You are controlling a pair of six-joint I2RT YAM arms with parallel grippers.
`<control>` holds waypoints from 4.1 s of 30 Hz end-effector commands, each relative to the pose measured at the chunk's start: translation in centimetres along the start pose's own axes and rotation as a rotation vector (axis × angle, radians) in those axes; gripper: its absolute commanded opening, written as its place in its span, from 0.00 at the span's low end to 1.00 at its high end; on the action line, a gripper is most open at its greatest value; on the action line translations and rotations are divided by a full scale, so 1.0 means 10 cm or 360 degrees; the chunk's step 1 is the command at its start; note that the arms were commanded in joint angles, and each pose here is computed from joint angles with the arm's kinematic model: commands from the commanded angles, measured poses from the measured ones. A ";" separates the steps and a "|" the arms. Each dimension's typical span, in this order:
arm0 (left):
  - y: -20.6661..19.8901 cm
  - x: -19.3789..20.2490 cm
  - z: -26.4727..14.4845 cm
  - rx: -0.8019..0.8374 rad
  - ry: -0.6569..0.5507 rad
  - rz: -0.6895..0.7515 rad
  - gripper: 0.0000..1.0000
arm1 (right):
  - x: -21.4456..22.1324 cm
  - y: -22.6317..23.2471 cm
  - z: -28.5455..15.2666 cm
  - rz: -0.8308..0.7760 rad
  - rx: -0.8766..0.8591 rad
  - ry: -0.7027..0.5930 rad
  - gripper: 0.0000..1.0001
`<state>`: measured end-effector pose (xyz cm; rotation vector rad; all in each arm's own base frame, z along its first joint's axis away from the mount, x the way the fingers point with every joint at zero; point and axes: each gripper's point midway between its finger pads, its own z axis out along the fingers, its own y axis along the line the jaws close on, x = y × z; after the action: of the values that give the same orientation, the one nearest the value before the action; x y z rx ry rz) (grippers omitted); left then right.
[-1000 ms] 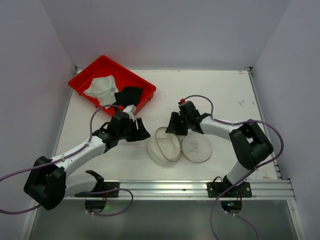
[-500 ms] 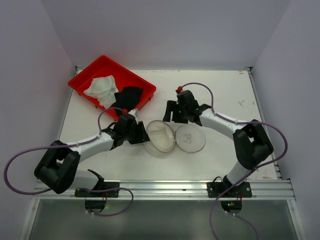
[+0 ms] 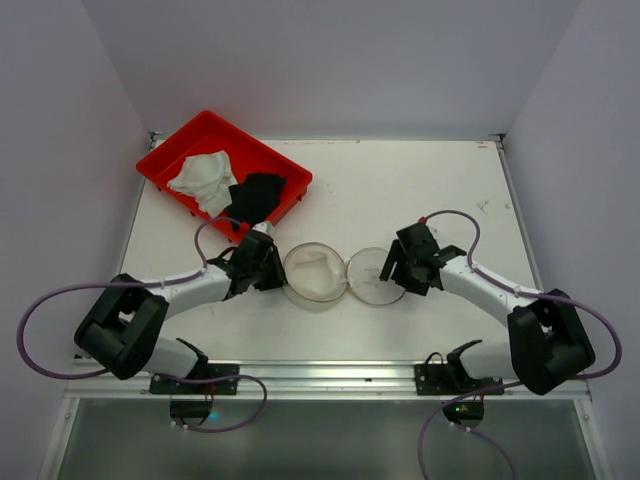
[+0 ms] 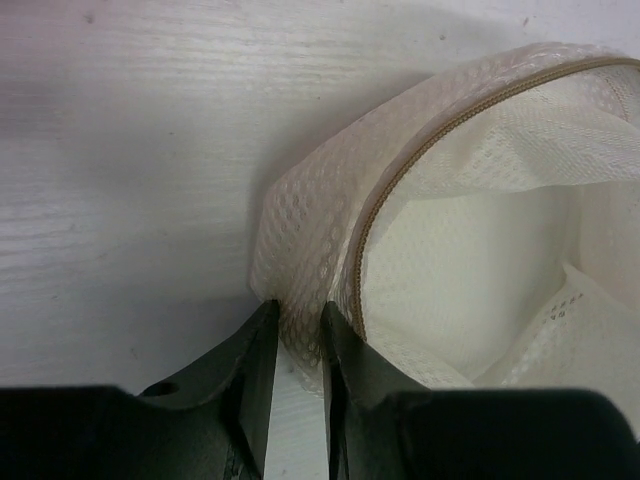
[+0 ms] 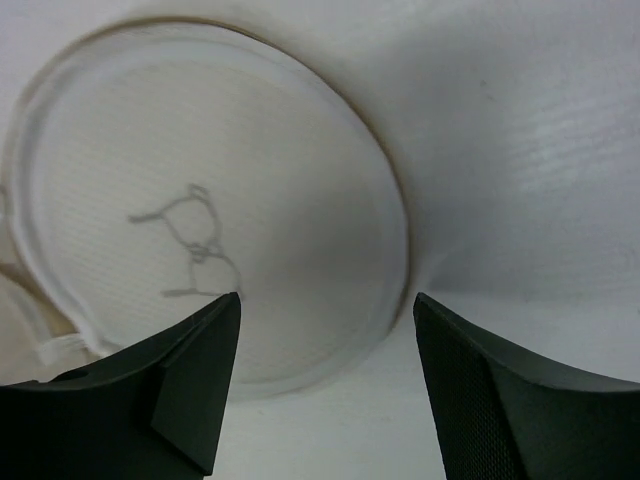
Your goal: Unzip the laundry bag and remove the bra
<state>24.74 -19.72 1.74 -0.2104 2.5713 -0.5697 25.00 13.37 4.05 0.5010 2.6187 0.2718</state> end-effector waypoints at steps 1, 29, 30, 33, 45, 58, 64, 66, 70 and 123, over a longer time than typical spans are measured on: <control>0.22 -0.06 -0.07 -0.0181 -0.0072 0.0040 0.27 | 0.10 -0.16 -0.02 0.0156 0.0069 -0.0016 0.71; -0.03 -0.18 -0.17 -0.0045 -0.0101 0.0155 0.15 | -0.12 -0.18 -0.15 0.0043 0.0131 -0.0150 0.00; -0.11 -0.19 -0.17 -0.0007 -0.0103 0.0168 0.15 | -0.24 -0.10 -0.26 0.0011 0.0097 -0.0211 0.00; -0.34 -0.19 -0.12 0.0067 -0.0088 0.0201 0.13 | -0.39 -0.03 -0.48 -0.0130 0.0082 -0.0318 0.00; -1.19 0.00 0.24 0.0315 -0.0007 0.0206 0.03 | -0.28 0.91 -1.19 -0.0673 -0.0593 -0.0462 0.00; -1.07 0.27 0.25 0.0355 0.0039 0.0092 0.00 | 0.72 1.94 -0.98 -0.0932 -0.1363 0.0099 0.00; -0.82 0.33 0.20 0.0264 0.0025 0.0075 0.00 | 0.99 1.85 -0.56 -0.0879 -0.1294 0.0276 0.00; -0.76 0.29 0.15 0.0254 -0.0006 0.0055 0.00 | 1.03 1.76 -0.44 -0.0882 -0.1234 0.0287 0.00; -0.54 0.30 0.15 0.0187 -0.0023 0.0022 0.00 | 0.97 1.54 -0.27 -0.0945 -0.1032 0.0231 0.00; -0.04 -0.73 -1.09 -0.0102 -0.0569 -0.0047 0.99 | 0.72 1.98 -0.90 -0.0984 -0.1271 0.0204 0.84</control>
<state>24.24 -15.52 10.03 -0.3557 2.3191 -0.4799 18.81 33.46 8.59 -0.5708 2.4932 1.1487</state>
